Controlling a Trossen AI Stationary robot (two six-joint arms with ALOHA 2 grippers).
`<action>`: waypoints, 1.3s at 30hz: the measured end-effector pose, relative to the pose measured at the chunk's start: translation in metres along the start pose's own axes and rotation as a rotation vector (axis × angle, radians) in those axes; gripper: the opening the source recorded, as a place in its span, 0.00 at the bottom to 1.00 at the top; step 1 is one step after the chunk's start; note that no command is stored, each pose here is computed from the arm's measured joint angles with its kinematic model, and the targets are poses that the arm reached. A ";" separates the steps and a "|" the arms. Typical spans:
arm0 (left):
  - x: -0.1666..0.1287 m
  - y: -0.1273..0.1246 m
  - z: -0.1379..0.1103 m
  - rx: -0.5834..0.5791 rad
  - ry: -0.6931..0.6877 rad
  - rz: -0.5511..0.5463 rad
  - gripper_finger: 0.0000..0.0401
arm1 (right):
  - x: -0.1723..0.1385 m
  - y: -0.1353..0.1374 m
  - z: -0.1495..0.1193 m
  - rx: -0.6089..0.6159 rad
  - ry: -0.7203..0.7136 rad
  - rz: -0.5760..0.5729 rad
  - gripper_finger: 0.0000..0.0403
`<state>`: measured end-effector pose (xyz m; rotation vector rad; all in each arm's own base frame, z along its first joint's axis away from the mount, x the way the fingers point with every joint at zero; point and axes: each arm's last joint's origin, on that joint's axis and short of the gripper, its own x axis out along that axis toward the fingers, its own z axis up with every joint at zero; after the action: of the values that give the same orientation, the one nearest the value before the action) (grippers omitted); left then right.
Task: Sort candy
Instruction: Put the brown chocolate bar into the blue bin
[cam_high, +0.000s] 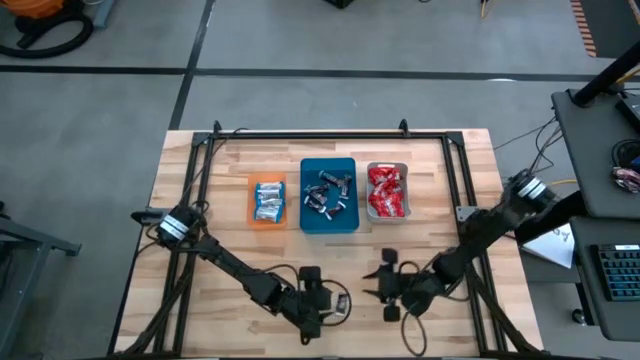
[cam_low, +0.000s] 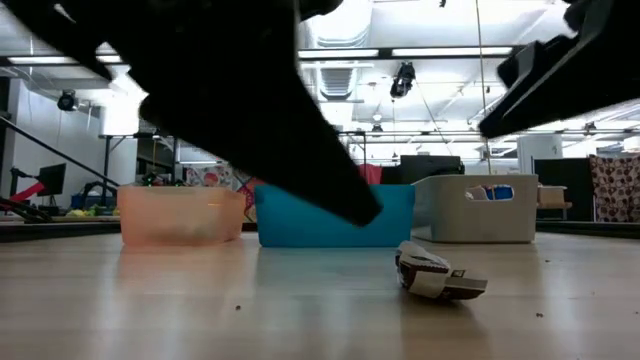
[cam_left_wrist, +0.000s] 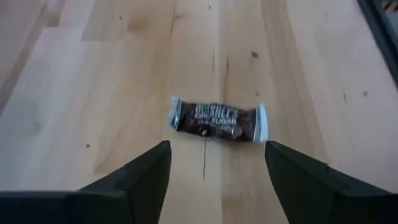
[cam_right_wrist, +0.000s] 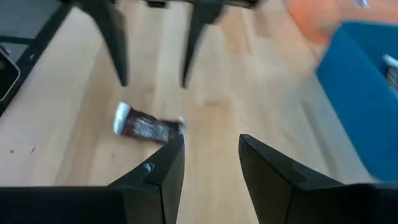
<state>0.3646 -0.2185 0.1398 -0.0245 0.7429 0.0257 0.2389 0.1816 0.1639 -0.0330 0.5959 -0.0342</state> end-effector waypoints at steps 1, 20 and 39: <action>-0.001 -0.001 -0.001 0.017 0.004 0.004 0.61 | 0.007 0.004 -0.002 -0.032 -0.020 0.008 0.36; -0.014 -0.005 -0.026 0.074 0.194 0.099 0.58 | 0.066 0.041 0.002 0.049 -0.041 0.059 0.78; -0.018 -0.014 -0.029 0.086 0.151 0.116 0.58 | 0.122 0.063 -0.013 0.110 0.182 -0.091 0.88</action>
<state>0.3318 -0.2338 0.1311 0.0997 0.8951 0.1029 0.3338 0.2397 0.0821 0.0506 0.7736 -0.1598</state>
